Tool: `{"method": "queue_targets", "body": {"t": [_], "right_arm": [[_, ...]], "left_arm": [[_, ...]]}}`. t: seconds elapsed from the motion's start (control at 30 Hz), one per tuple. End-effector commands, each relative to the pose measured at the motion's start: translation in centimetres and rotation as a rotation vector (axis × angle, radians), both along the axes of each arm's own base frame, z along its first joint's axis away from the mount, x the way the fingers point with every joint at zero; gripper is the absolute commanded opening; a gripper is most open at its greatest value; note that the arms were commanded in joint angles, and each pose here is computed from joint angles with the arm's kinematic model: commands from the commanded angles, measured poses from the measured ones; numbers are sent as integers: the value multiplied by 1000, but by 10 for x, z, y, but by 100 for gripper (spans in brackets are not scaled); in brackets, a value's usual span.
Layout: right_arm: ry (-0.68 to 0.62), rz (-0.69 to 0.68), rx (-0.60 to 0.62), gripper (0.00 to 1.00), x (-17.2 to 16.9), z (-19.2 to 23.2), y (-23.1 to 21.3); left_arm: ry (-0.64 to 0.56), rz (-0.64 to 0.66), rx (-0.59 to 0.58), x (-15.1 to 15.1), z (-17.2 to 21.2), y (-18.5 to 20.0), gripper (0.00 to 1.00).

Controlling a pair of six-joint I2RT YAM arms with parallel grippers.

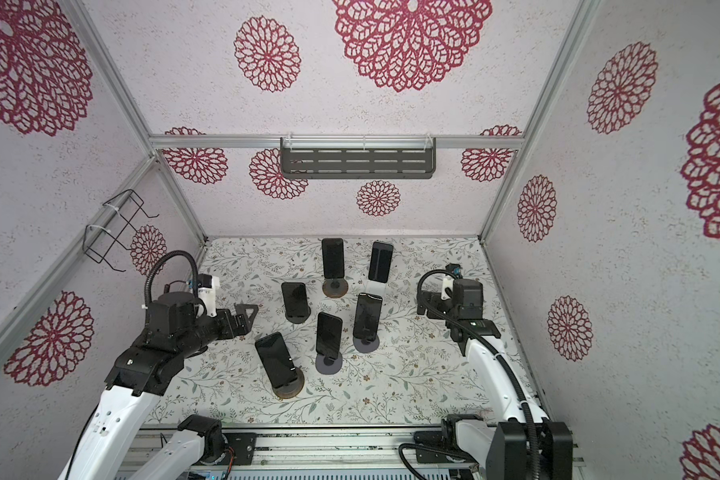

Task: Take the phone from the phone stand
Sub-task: 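Reach the left gripper to the nearest wooden-based stand's phone while the right arm rises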

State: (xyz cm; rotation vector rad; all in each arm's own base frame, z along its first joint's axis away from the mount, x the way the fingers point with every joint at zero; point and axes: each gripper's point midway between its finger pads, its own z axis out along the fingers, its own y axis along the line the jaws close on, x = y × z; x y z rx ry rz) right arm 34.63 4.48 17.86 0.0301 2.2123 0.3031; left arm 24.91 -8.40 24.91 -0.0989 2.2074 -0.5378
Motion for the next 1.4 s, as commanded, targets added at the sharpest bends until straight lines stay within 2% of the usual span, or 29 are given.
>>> {"method": "queue_targets", "body": {"t": [0.0,0.2,0.33,0.47,0.63,1.0,1.37], "right_arm": [[-58,88,67,99,1,31,19],[-53,115,66,99,8,59,23],[-55,127,80,99,11,69,26],[-55,124,77,99,13,70,25],[-58,136,78,99,12,74,27],[-47,133,81,99,16,71,27],[-35,130,76,99,17,67,26]], "left_arm": [[99,-36,-132,-18,-20,-16,91],[143,10,-194,-17,-46,-16,83],[100,-7,-224,-22,-50,-19,82],[8,-27,-285,-19,-44,-24,81],[18,-25,-324,-13,-60,-28,79],[-82,-47,-388,-11,-59,-33,65],[-17,-75,-397,-13,-69,-42,59]]}}
